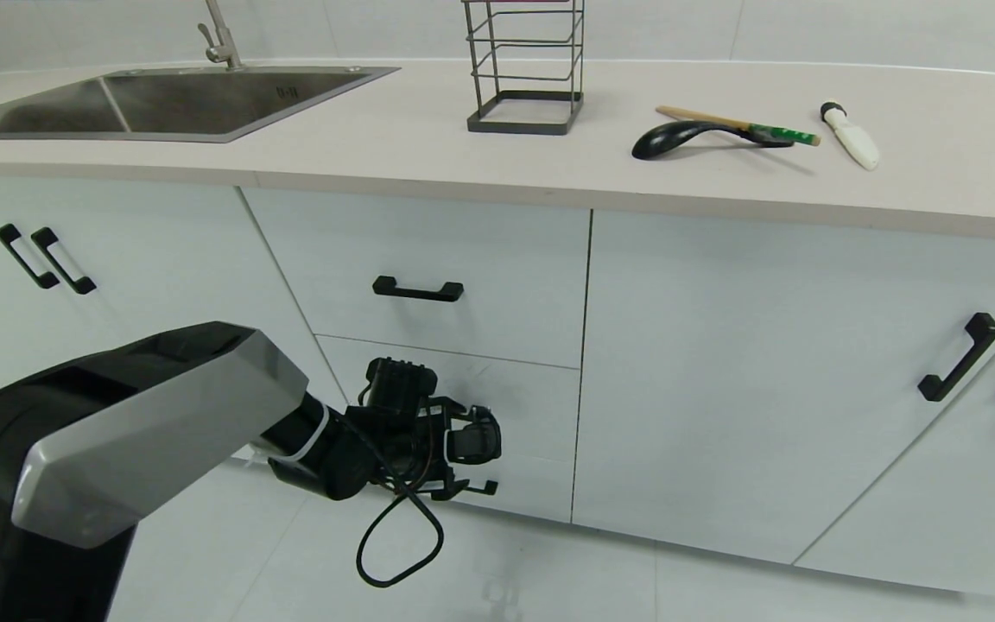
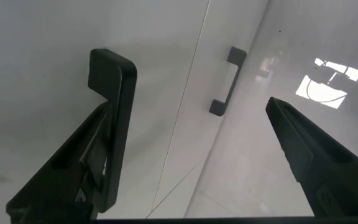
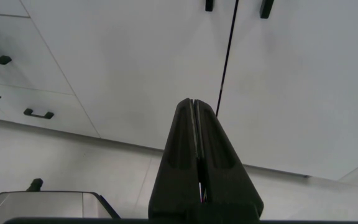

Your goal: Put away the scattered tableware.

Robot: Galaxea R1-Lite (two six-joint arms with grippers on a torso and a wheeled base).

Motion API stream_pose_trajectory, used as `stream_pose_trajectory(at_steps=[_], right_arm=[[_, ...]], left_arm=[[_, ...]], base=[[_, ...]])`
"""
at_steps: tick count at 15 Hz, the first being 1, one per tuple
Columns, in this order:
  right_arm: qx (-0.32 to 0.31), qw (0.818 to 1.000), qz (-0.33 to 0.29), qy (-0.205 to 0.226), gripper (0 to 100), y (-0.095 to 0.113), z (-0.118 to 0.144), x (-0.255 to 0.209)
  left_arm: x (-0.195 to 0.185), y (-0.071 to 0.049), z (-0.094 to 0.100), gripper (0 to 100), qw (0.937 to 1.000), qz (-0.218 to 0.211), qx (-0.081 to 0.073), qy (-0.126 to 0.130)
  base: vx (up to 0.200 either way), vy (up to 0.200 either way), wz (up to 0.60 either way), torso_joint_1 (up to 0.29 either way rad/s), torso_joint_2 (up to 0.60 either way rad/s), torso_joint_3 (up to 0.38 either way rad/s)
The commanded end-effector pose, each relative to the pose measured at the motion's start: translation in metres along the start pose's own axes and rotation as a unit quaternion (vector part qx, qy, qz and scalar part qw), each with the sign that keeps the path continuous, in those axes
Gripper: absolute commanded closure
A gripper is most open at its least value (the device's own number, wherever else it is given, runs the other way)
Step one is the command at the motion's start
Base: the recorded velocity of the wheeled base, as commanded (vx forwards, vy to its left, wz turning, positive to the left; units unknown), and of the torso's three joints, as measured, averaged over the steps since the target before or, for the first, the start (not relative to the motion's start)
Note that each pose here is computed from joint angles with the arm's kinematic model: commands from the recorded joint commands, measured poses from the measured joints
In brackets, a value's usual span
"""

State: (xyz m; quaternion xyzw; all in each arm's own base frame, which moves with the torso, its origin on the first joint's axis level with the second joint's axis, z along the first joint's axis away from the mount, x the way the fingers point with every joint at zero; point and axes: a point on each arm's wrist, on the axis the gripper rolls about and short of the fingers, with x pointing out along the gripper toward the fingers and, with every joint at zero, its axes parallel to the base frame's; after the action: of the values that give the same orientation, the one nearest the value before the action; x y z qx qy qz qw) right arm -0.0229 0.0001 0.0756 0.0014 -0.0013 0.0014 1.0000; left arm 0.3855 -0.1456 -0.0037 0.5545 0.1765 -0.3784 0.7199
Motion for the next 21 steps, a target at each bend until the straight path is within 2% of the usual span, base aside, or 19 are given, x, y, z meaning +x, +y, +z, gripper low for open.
stream_pose_trajectory(at_steps=[1,4,7,11,12,13,15,16,17,18,19,20,21], right_arm=[[0.000,1.000,0.000,0.001,100,0.000,0.000,0.000],[0.000,1.000,0.000,0.001,100,0.000,0.000,0.000],[0.000,1.000,0.000,0.001,100,0.000,0.000,0.000],[0.000,1.000,0.000,0.001,100,0.000,0.000,0.000],[0.001,1.000,0.000,0.001,100,0.000,0.000,0.000],[0.001,1.000,0.000,0.001,100,0.000,0.000,0.000],[0.001,1.000,0.000,0.001,100,0.000,0.000,0.000],[0.000,1.000,0.000,0.001,100,0.000,0.000,0.000],[0.000,1.000,0.000,0.001,100,0.000,0.000,0.000],[0.000,1.000,0.000,0.001,100,0.000,0.000,0.000],[0.000,1.000,0.000,0.001,100,0.000,0.000,0.000],[0.001,1.000,0.000,0.001,100,0.000,0.000,0.000],[0.001,1.000,0.000,0.001,100,0.000,0.000,0.000]], left_arm=[[-0.004,-0.011,-0.002,0,0.9997,-0.025,-0.002,0.004],[-0.020,-0.016,-0.002,0,0.9994,-0.034,-0.005,0.006],[-0.033,-0.027,-0.005,0,0.9986,-0.053,-0.007,0.005],[-0.052,-0.026,-0.001,0,0.9987,-0.051,-0.003,-0.008],[-0.082,-0.022,0.008,0,0.9981,-0.043,0.007,-0.045],[-0.109,-0.017,0.017,0,0.9974,-0.027,0.014,-0.065],[-0.168,-0.006,0.034,0,0.9956,-0.012,0.021,-0.091],[-0.197,-0.006,0.041,0,0.9950,-0.016,0.019,-0.096],[-0.220,-0.008,0.045,0,0.9948,-0.023,0.007,-0.099],[-0.236,-0.009,0.045,0,0.9946,-0.022,-0.014,-0.101],[-0.239,-0.006,0.045,0,0.9938,-0.016,-0.030,-0.106],[-0.239,0.003,0.041,0,0.9922,-0.012,-0.047,-0.115],[-0.231,0.008,0.037,0,0.9907,-0.021,-0.053,-0.123]], base=[[0.000,0.000,0.00,0.000,0.00,0.000],[0.000,0.000,0.00,0.000,0.00,0.000],[0.000,0.000,0.00,0.000,0.00,0.000],[0.000,0.000,0.00,0.000,0.00,0.000],[0.000,0.000,0.00,0.000,0.00,0.000],[0.000,0.000,0.00,0.000,0.00,0.000],[0.000,0.000,0.00,0.000,0.00,0.000],[0.000,0.000,0.00,0.000,0.00,0.000],[0.000,0.000,0.00,0.000,0.00,0.000],[0.000,0.000,0.00,0.000,0.00,0.000],[0.000,0.000,0.00,0.000,0.00,0.000],[0.000,0.000,0.00,0.000,0.00,0.000],[0.000,0.000,0.00,0.000,0.00,0.000]])
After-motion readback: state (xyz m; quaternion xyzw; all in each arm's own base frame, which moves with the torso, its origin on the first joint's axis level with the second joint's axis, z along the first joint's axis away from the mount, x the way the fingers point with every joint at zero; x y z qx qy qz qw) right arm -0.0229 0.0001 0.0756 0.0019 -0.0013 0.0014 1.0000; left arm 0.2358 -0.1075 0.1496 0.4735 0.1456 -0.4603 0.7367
